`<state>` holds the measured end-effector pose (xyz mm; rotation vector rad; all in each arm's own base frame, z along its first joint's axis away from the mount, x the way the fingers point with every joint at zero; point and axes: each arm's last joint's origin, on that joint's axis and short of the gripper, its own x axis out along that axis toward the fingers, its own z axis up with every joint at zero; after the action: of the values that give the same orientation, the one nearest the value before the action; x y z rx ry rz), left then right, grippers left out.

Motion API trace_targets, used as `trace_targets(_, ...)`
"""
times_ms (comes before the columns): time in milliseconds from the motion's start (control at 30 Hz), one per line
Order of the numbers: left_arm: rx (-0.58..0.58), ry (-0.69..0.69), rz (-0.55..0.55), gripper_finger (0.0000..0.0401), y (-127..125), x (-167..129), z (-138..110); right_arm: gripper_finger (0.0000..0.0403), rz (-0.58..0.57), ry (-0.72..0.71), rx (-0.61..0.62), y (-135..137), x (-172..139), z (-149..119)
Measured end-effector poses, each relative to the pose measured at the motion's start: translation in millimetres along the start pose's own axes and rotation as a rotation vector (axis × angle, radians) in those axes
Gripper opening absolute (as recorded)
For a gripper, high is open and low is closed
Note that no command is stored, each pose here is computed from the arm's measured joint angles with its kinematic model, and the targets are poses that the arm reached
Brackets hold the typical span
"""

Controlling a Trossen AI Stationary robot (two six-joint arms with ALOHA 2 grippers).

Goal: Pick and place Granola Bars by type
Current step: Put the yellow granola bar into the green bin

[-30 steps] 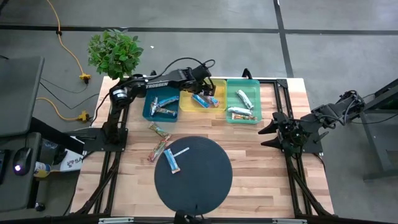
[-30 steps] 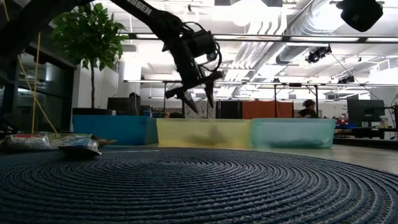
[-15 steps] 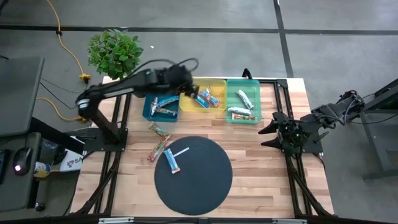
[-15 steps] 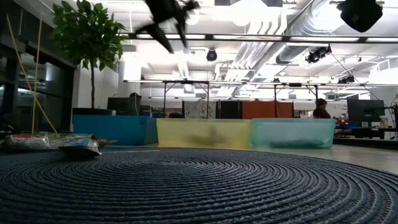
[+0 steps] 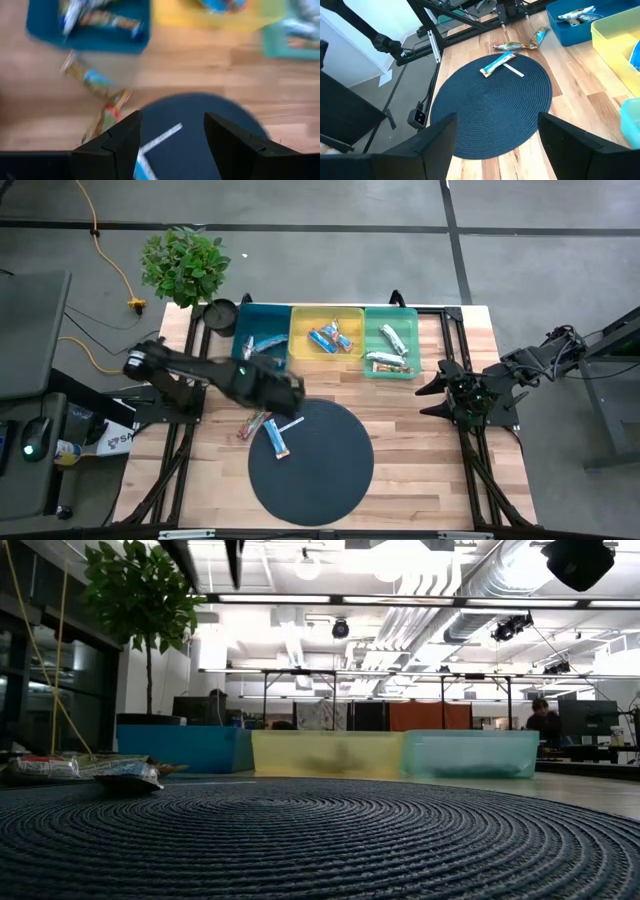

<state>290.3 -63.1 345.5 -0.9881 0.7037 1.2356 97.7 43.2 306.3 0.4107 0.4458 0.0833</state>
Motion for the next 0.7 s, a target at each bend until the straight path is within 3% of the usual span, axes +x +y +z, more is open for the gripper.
trace_targets(333,-0.105,0.106,0.196,0.0208,-24,52,-78,0.0260,0.005,-0.001,-0.004,0,0,0)
trace_targets(700,-0.269,0.272,0.391,0.0209,-31,89,-106,0.0260,0.044,0.019,-0.005,2,0,0)
